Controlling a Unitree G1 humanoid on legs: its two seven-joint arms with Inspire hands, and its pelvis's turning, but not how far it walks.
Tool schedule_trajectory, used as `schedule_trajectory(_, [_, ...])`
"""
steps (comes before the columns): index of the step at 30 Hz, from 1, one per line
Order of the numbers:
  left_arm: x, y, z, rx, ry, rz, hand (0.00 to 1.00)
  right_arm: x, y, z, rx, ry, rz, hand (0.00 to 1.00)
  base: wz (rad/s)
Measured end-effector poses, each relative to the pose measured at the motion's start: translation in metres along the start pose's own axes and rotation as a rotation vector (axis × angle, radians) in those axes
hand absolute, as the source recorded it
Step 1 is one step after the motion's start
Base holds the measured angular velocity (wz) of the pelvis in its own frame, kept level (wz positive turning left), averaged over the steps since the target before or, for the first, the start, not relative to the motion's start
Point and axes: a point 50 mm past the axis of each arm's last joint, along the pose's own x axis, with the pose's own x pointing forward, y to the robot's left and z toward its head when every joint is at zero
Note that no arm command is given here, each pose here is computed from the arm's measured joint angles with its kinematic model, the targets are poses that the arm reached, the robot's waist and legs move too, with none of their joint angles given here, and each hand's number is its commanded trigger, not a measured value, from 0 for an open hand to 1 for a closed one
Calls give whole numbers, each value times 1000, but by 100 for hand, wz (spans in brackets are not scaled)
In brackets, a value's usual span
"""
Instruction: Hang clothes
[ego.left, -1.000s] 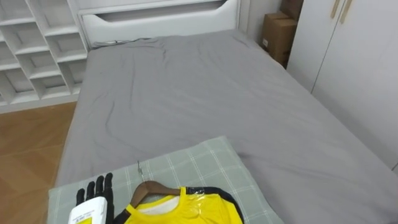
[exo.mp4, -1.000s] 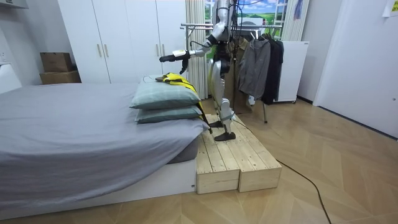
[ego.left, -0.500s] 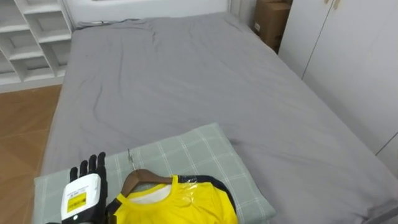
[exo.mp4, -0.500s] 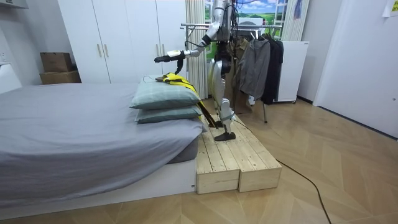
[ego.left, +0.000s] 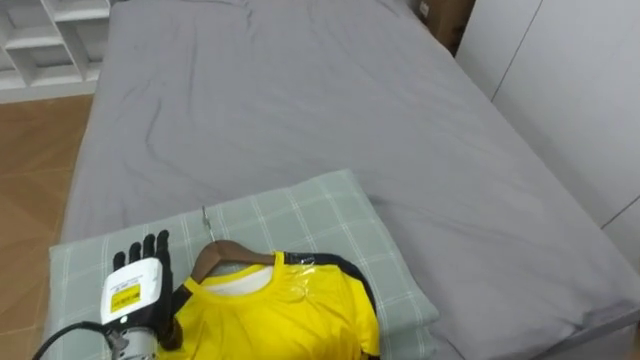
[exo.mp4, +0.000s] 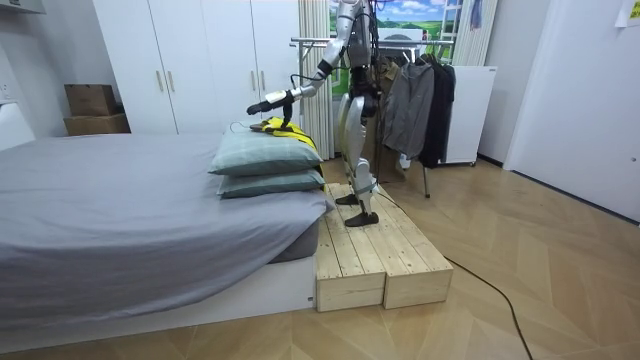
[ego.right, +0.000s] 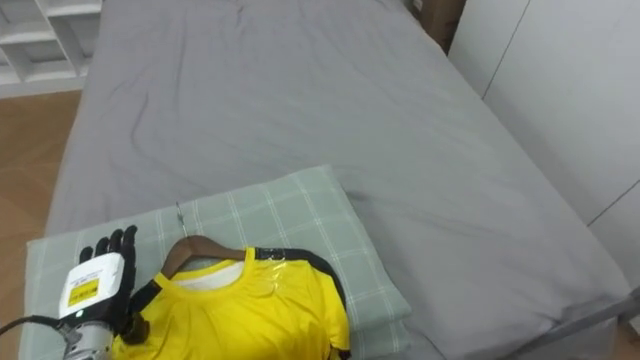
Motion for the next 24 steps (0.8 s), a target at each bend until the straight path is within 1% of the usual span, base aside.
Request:
schedule_trajectory(4, [2, 1, 2, 0, -4, -1, 0, 0, 3, 8, 23, -26, 10, 0, 0])
schedule_trajectory(11, [-3, -7, -5, 14, 23, -76, 0, 1, 9, 27, -9, -83, 27, 0, 5])
schedule_trajectory(19, [-3, -7, -7, 2, 37, -85, 0, 1, 11, 28, -28, -89, 41, 0, 0])
schedule_trajectory(24, [1, -4, -6, 2, 33, -84, 0, 1, 11, 29, -30, -92, 40, 0, 1])
